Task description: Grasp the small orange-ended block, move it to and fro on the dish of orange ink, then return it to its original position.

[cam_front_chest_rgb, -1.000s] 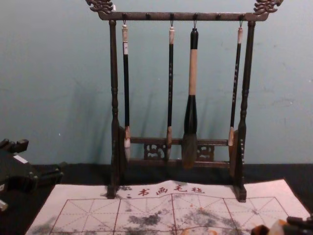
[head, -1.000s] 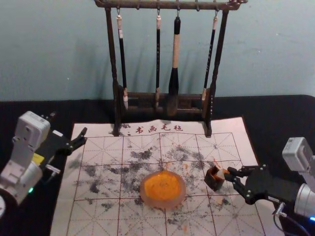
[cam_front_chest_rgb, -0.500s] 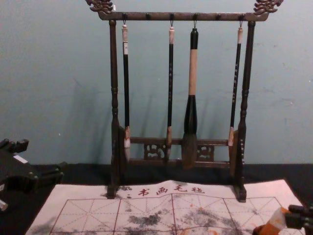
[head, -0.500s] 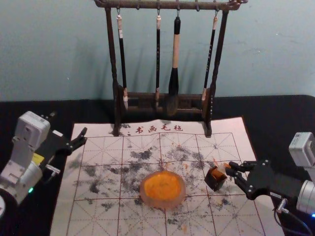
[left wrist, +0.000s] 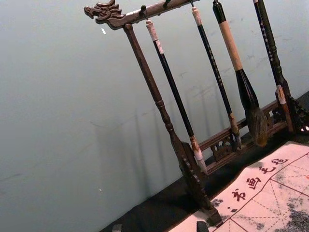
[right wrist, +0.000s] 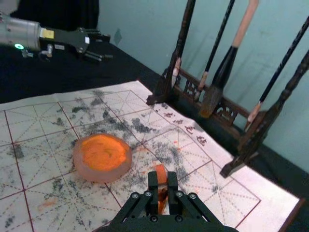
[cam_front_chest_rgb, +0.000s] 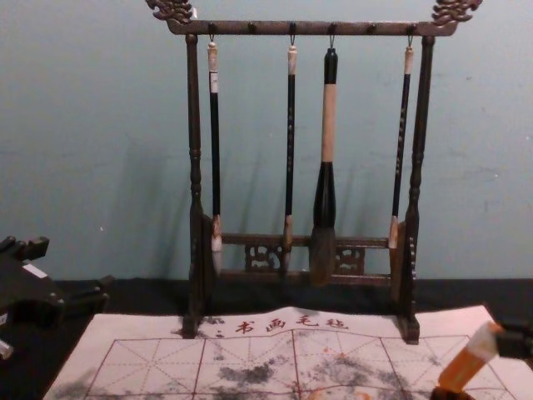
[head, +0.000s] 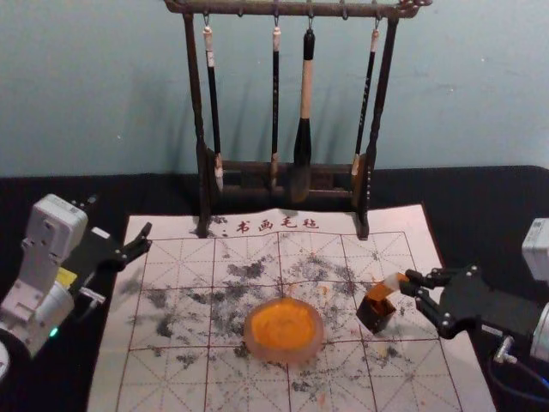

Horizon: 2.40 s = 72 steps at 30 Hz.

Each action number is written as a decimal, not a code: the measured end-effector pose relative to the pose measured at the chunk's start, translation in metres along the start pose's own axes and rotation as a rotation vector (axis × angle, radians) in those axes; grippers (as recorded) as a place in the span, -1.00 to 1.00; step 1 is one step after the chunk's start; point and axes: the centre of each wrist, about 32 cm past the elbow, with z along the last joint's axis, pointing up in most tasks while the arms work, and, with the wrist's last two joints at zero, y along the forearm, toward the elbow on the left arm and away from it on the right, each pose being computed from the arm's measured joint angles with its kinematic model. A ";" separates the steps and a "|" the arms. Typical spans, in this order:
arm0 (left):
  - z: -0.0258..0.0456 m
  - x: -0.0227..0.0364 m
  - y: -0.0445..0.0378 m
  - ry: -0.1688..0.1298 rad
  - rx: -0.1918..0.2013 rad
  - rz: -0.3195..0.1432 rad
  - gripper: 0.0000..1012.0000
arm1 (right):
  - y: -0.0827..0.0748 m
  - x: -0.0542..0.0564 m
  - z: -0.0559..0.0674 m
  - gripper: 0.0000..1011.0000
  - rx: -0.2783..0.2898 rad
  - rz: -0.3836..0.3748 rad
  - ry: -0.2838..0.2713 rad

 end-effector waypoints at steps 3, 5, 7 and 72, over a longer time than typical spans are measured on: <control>0.0000 0.0000 0.0000 0.000 0.000 0.000 0.98 | -0.001 0.001 0.005 -0.84 0.013 0.004 -0.014; 0.0000 0.0000 0.0000 0.000 0.000 0.000 0.98 | -0.001 0.001 0.008 -0.84 0.020 0.008 -0.021; 0.0000 0.0000 0.0000 0.000 0.000 0.000 0.98 | -0.001 0.002 0.010 -0.84 0.026 0.011 -0.027; 0.0000 0.0000 0.0000 0.000 0.000 0.000 0.98 | 0.103 -0.013 0.050 -0.84 -0.154 0.298 -0.214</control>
